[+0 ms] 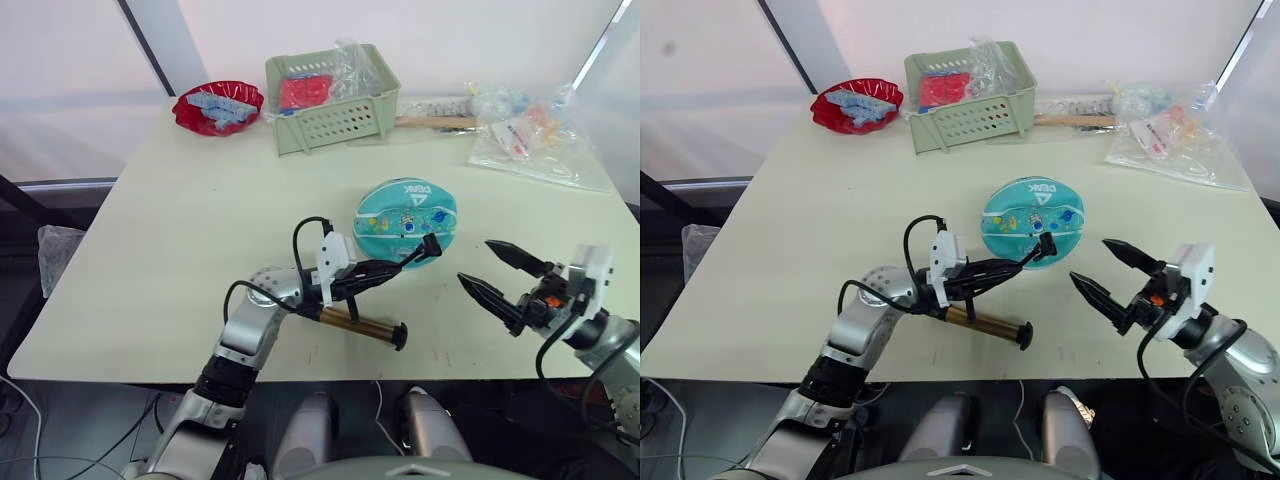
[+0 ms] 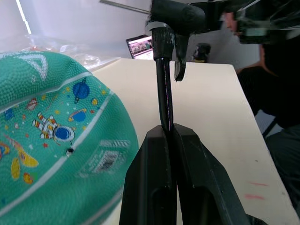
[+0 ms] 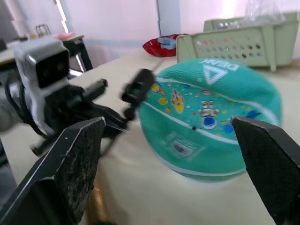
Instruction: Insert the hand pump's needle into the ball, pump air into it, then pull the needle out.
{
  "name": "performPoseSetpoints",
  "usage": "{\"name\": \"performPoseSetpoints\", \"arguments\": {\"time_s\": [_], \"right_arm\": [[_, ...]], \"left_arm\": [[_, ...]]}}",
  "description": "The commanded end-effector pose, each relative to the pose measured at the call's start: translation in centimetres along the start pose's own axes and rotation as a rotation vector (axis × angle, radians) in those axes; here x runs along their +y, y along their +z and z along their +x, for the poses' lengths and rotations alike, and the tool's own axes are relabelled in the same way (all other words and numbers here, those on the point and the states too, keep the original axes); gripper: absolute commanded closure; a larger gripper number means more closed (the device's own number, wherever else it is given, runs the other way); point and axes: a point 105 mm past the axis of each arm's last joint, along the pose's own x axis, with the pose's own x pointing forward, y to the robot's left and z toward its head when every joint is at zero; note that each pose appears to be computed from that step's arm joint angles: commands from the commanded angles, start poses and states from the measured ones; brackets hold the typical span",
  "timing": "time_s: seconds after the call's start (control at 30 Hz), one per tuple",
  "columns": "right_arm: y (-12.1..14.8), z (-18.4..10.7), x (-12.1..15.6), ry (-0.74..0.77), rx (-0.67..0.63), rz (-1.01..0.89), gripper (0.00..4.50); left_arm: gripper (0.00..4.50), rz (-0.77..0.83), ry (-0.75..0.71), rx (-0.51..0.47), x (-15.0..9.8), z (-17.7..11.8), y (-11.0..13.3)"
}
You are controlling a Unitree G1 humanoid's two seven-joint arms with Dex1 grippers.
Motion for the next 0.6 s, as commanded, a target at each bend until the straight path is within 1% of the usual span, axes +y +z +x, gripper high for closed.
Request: {"name": "performPoseSetpoints", "arguments": {"time_s": [0.03,0.13,0.3,0.47,0.6], "right_arm": [[0.0,0.6,0.7,-0.040,0.055,0.083,0.00],[0.6,1.4,1.1,-0.097,-0.006,0.186,0.00],[0.8,2.4,1.0,-0.183,-0.062,0.286,0.00],[1.0,2.7,0.9,-0.222,-0.082,0.339,0.00],[0.6,2.9,1.2,-0.223,-0.063,0.349,0.00]], "left_arm": [[4.45,0.060,0.000,-0.016,0.0,0.8,0.7],[4.45,0.057,-0.001,-0.019,-0.1,1.4,0.6],[4.45,0.070,-0.009,-0.017,-0.3,1.9,0.5],[4.45,0.061,0.003,-0.023,-0.4,2.2,0.6],[4.45,0.058,0.011,-0.027,-0.4,2.4,0.7]]}}
